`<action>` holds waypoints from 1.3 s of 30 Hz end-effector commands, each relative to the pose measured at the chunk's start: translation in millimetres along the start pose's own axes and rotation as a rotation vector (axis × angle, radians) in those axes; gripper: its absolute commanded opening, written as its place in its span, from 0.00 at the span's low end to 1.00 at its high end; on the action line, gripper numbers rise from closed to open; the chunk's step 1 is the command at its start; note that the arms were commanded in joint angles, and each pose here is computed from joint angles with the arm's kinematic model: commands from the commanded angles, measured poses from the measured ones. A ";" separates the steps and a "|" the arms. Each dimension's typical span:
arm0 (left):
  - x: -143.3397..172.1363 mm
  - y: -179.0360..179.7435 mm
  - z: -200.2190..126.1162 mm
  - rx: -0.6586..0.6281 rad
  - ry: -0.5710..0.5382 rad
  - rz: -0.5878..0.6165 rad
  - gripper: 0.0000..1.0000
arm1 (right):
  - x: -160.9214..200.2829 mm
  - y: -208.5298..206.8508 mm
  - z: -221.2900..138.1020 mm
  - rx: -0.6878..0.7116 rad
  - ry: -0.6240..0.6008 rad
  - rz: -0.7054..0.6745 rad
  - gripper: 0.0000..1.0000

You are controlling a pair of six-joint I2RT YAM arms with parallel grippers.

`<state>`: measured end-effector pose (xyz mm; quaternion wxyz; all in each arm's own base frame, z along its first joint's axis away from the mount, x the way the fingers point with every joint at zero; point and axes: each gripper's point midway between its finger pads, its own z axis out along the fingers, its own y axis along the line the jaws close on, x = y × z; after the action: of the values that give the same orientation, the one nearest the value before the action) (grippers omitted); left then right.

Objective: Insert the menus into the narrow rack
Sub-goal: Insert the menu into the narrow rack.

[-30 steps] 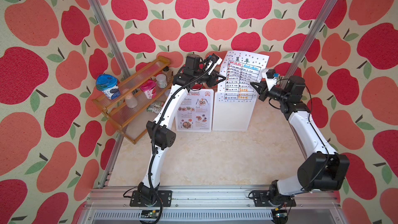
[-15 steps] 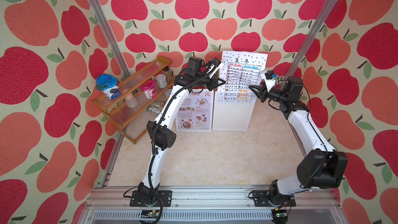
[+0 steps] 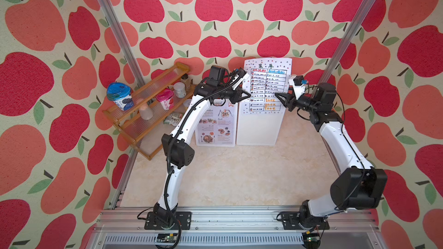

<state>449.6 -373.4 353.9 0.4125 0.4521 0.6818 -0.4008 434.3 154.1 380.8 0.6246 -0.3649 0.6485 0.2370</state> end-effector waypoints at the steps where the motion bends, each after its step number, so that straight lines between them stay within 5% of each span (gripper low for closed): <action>1: -22.8 -14.3 -14.6 -0.005 -0.042 0.057 0.30 | -29.7 -1.5 -3.2 0.019 -0.053 -0.038 0.50; 14: -60.0 -3.9 -33.1 -0.052 -0.152 0.138 0.50 | -50.9 -6.7 0.3 0.030 -0.106 -0.059 0.52; 21: -68.8 -2.5 -38.6 -0.063 -0.176 0.162 0.37 | -57.1 -6.4 1.8 0.030 -0.113 -0.069 0.41; 33: -61.9 2.2 -43.0 -0.060 -0.157 0.136 0.31 | -45.2 -5.9 -1.8 0.039 -0.083 -0.074 0.12; 39: -62.6 -0.5 -40.2 -0.043 -0.162 0.129 0.26 | -42.0 -6.2 -8.0 0.050 -0.062 -0.061 0.12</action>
<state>461.1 -353.0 421.1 0.5026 0.4475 0.6329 -0.3829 438.1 156.5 421.1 0.6616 -0.3641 0.6174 0.2203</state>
